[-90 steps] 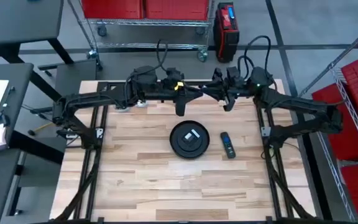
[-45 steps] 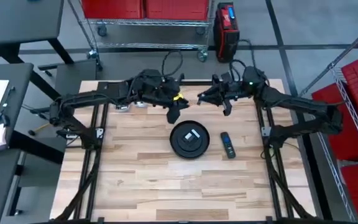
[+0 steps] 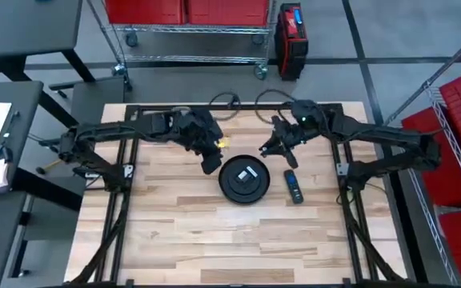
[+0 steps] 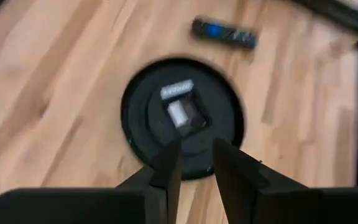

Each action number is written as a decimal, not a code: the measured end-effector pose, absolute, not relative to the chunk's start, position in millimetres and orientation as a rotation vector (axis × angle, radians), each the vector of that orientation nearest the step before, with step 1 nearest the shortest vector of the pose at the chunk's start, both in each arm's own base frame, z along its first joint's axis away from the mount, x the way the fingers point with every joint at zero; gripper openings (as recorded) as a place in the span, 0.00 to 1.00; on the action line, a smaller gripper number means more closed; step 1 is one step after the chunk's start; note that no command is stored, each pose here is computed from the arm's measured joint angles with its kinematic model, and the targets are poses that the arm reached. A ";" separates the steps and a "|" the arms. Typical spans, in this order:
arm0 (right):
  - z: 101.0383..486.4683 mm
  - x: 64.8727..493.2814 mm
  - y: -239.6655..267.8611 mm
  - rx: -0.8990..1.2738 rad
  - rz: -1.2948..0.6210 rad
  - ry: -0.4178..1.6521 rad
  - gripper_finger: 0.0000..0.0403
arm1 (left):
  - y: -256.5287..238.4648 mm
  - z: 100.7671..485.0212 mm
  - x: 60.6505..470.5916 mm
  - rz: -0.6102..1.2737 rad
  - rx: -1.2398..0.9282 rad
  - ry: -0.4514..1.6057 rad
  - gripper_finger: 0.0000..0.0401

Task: Insert battery
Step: Insert the silver battery into the wall clock battery compartment

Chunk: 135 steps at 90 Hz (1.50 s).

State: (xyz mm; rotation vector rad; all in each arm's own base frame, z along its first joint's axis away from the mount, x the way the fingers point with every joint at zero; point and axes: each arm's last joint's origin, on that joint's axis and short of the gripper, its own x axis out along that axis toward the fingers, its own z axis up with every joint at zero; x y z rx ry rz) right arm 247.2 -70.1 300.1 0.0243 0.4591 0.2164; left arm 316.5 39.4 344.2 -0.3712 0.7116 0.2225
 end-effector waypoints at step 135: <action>158.3 320.7 -27.7 -0.521 0.402 0.800 0.09 | -34.8 281.2 230.1 0.075 -0.601 0.509 0.18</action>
